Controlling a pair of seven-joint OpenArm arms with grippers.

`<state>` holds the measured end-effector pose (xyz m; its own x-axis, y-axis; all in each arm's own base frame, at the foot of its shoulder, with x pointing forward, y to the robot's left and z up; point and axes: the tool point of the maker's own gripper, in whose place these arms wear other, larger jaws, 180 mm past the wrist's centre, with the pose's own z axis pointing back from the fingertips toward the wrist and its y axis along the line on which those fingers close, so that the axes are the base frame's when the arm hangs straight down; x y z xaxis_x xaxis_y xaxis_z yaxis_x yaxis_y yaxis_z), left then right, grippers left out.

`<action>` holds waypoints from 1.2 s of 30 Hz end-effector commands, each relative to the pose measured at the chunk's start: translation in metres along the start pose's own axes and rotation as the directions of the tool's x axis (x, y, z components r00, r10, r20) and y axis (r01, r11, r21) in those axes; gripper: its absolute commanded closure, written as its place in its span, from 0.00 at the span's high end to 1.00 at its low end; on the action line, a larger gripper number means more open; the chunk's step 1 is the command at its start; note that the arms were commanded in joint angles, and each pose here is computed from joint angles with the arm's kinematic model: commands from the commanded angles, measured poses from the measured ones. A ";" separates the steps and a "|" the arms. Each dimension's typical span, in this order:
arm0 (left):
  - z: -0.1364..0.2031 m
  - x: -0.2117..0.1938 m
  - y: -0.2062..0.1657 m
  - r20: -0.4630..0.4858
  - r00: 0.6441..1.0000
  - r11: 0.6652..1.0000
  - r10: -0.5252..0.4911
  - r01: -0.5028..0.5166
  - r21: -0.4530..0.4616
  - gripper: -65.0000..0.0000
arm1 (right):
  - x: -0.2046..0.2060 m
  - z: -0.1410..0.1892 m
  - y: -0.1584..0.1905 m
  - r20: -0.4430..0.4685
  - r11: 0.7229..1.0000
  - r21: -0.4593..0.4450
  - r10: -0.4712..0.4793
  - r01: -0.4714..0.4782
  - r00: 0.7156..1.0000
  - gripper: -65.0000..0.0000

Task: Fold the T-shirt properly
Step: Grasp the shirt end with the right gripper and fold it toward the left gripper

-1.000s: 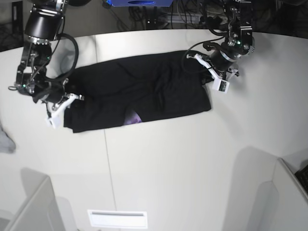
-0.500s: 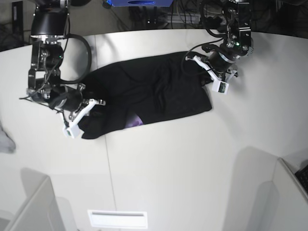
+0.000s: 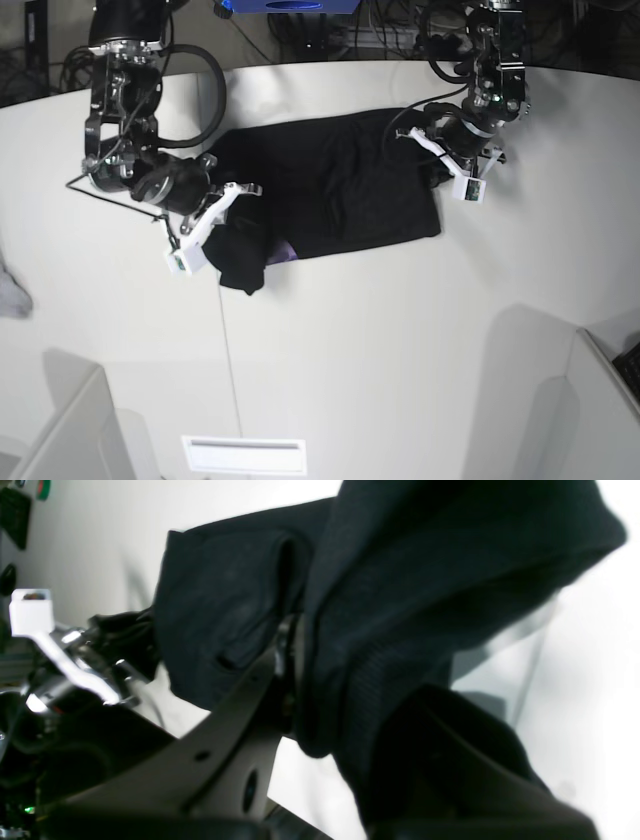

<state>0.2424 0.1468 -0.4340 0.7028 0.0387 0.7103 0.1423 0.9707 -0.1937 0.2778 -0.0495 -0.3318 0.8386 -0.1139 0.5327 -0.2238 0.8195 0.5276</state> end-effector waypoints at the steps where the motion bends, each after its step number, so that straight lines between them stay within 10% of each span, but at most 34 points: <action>1: 0.001 -0.006 0.004 -0.033 0.999 1.000 -0.011 0.011 0.019 0.00 | 0.015 0.005 0.012 0.058 0.999 0.032 0.014 -0.016 0.998 0.00; 36: 0.009 -0.020 0.013 -0.065 0.998 0.999 -0.020 0.022 0.035 0.00 | -0.009 -0.022 0.114 0.059 0.961 0.267 0.060 -0.074 0.996 0.00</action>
<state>0.2342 0.1542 -0.4352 0.7045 0.0373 0.7087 0.1376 0.9725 -0.1880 0.2503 0.0516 -0.3082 0.8207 -0.0697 0.5671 -0.3794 0.6757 0.6321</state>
